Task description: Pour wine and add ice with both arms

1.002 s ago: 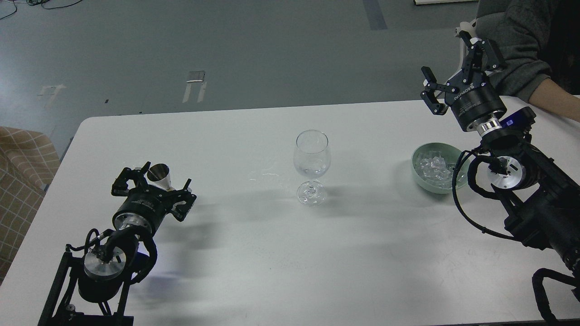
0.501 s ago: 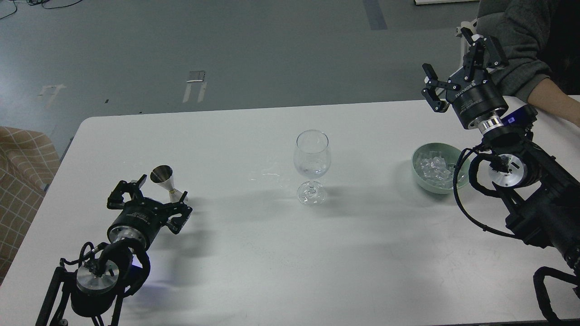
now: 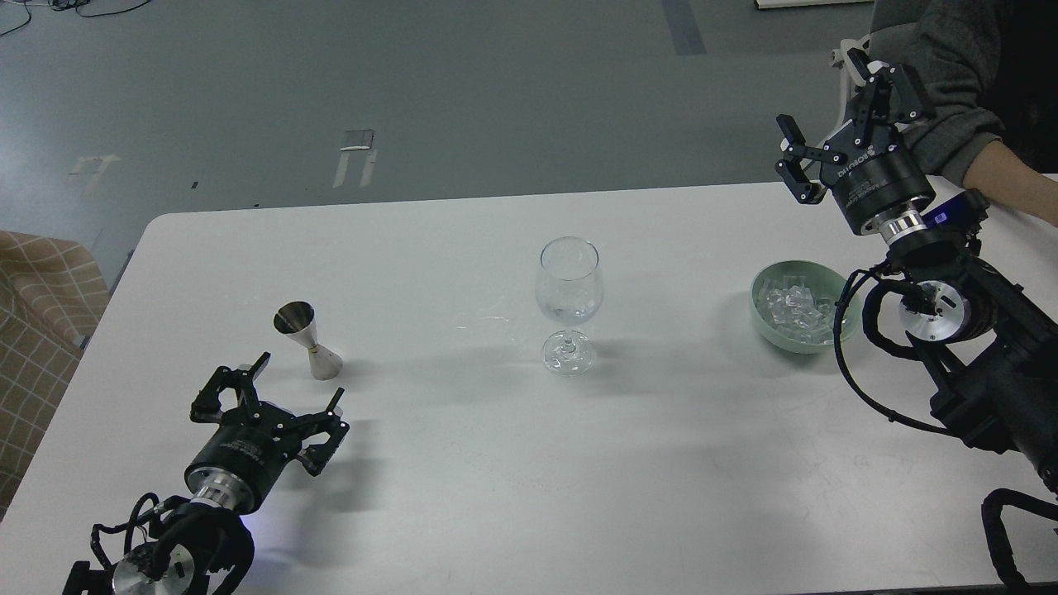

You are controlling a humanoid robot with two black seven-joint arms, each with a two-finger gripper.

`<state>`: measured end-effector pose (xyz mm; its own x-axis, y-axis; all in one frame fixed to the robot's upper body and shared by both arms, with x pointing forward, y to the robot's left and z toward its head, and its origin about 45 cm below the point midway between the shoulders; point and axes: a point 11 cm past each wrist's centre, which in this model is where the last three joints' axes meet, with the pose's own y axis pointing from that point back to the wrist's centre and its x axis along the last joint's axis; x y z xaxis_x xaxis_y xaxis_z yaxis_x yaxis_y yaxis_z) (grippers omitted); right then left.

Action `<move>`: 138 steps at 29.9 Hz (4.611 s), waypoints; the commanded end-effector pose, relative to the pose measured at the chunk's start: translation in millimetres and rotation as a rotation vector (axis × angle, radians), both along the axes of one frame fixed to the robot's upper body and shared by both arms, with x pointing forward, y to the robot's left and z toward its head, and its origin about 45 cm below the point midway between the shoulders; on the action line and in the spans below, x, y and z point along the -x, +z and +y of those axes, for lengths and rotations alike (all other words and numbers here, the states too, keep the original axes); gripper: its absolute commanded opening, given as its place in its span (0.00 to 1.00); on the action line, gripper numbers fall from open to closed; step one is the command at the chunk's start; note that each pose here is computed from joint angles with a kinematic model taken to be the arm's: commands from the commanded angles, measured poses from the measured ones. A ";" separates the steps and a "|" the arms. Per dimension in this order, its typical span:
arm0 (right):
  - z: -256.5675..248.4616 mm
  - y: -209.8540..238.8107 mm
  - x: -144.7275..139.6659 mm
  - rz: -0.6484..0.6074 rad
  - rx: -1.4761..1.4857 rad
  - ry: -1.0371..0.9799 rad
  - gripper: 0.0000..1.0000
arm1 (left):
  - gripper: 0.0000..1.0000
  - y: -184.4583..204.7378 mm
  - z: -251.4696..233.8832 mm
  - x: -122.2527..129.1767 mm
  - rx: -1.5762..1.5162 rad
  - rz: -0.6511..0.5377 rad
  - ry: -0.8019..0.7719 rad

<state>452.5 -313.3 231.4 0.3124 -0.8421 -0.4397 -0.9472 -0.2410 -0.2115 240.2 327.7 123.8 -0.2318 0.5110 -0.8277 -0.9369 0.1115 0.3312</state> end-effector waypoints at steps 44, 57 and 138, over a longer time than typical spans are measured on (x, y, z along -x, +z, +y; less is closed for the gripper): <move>-85.1 31.4 58.9 -0.114 1.266 0.107 1.00 | 0.98 231.8 -5.6 -187.7 -0.850 -0.664 -0.221; -64.5 -63.8 93.1 -0.190 1.828 0.314 1.00 | 0.98 224.0 -21.2 -187.8 -0.812 -0.670 -0.234; -39.7 -106.3 86.6 -0.127 1.860 0.388 0.00 | 0.98 217.3 -22.5 -183.4 -0.809 -0.666 -0.251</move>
